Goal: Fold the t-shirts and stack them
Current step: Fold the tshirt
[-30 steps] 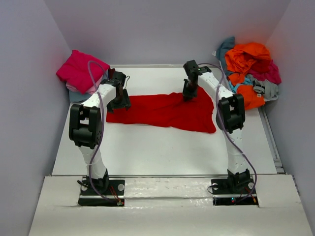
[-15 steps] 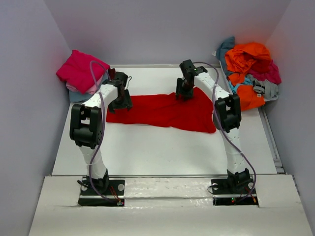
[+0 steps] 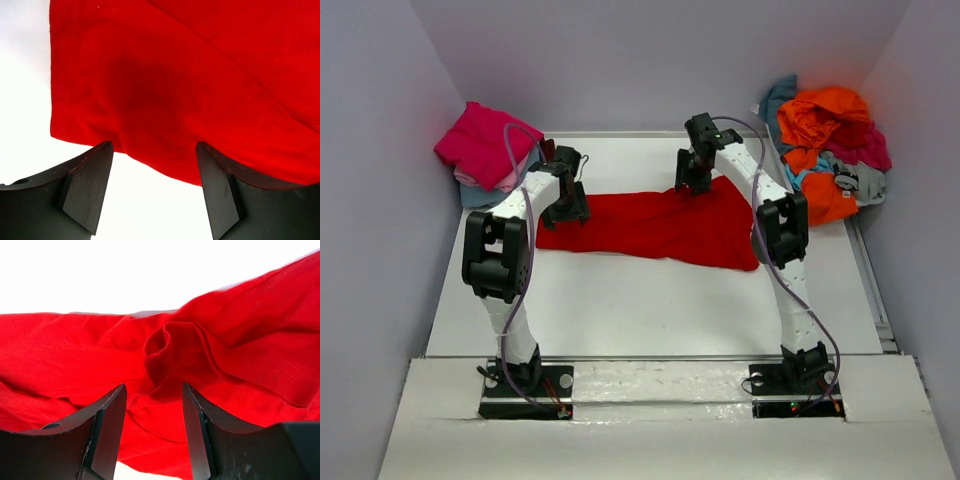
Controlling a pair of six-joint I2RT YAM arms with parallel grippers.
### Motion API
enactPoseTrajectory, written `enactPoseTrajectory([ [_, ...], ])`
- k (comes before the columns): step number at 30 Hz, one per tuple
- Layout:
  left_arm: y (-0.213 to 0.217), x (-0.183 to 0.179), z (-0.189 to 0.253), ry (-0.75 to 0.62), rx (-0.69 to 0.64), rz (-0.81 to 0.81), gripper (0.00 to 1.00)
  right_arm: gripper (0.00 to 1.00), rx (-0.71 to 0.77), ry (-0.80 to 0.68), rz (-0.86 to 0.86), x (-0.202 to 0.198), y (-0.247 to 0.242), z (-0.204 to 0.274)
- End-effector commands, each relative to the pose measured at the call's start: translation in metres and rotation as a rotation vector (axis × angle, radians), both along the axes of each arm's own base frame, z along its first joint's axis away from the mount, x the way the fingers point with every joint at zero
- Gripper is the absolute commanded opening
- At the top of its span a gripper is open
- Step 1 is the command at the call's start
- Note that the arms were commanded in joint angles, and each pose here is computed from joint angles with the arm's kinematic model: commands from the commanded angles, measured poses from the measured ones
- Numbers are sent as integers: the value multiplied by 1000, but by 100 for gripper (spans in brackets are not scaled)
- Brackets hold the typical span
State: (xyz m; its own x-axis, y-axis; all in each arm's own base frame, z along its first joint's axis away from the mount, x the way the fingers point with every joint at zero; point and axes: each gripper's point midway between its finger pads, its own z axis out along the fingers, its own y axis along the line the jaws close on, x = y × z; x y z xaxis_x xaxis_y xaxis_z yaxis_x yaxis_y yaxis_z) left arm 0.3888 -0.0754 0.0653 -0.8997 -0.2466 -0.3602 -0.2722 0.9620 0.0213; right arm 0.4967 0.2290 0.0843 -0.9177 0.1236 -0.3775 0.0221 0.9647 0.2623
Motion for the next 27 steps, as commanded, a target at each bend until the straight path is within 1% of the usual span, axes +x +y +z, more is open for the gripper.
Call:
enactPoseTrajectory([
  [1,-3,-1,0,-3,-3,-5,79,54,-2,-41,6,4,3,14],
  [4,-4,0,-1,-2,-7,-6,79,54,-42,-34,-36,-5,-10,24],
  [7,-4,0,0,-3,-6,-10,79,53,-101,6,-89,-20,-25,19],
  [9,-3,1,1,-6,-3,-11,79,52,-98,-22,-117,-27,-31,38],
  [10,-3,1,1,-6,-3,-12,79,52,-114,-6,-128,-35,-37,29],
  [13,-4,3,0,-4,-4,-16,79,52,-121,1,-163,-52,-46,37],
  [16,-5,3,-3,2,-6,-20,79,52,-142,18,-182,-58,-51,29],
  [20,-4,4,-2,4,-1,-25,79,52,-139,3,-175,-51,-49,17],
  [21,-3,4,-1,1,4,-25,79,52,-148,19,-168,-51,-49,12],
  [22,-3,4,0,2,7,-24,79,52,-168,59,-161,-51,-48,-6],
  [23,-2,3,0,2,10,-25,79,52,-155,35,-159,-39,-43,-2],
  [25,-1,2,1,1,13,-24,79,51,-173,74,-148,-39,-43,-14],
  [26,-1,2,1,1,13,-24,79,51,-183,102,-141,-38,-42,-29],
  [27,-1,1,2,3,11,-23,79,51,-172,87,-133,-31,-38,-28],
])
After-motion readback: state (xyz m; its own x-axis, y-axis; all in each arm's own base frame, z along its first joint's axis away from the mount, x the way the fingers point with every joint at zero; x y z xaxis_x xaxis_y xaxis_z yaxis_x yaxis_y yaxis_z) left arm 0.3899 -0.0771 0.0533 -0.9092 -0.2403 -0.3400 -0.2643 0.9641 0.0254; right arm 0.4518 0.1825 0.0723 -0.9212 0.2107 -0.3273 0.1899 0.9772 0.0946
